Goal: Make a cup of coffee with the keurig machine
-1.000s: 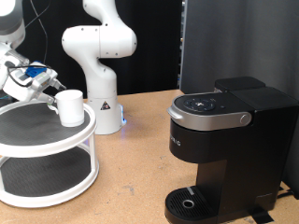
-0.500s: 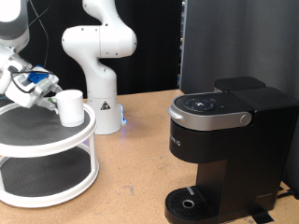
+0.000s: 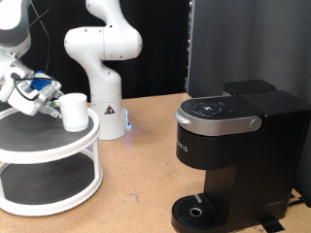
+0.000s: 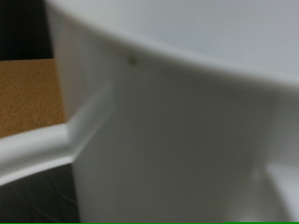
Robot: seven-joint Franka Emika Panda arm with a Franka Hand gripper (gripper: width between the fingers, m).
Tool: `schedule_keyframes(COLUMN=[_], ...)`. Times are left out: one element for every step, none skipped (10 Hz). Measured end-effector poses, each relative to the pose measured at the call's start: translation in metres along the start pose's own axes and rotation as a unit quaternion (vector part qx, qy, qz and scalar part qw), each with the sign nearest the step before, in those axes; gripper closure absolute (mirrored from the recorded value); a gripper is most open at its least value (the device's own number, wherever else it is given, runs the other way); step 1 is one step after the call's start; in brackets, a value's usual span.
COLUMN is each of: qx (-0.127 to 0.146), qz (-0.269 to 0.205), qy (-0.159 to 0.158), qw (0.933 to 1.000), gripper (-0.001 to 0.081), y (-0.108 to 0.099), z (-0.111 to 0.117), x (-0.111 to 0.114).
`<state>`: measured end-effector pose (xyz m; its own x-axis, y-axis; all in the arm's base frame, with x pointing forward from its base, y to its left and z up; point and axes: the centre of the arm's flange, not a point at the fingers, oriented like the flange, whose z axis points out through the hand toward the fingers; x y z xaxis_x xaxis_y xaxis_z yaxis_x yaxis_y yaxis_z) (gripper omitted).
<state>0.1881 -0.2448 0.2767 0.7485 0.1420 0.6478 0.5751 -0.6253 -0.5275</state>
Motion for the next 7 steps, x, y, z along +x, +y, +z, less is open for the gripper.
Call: schedule_keyframes(qx=[0.01,0.019,0.025,0.026,0.025,0.023,0.022], qz=[0.001,0.001,0.001,-0.001,-0.001,-0.002,-0.001], qy=[0.007,0.014,0.019,0.02,0.02,0.02,0.02], qw=[0.9999,0.9997,0.9995,0.9995,0.9995,0.9995,0.9996], gripper=[0.0005,0.0005,0.0005,0.0005,0.0005,0.0005,0.0005], y=[-0.002,-0.004,-0.005,-0.005,-0.004,-0.004,-0.003], z=[-0.002,-0.005,-0.009,-0.012,-0.014,-0.016,-0.017], x=[0.0,0.0,0.001,0.002,0.003,0.003,0.004])
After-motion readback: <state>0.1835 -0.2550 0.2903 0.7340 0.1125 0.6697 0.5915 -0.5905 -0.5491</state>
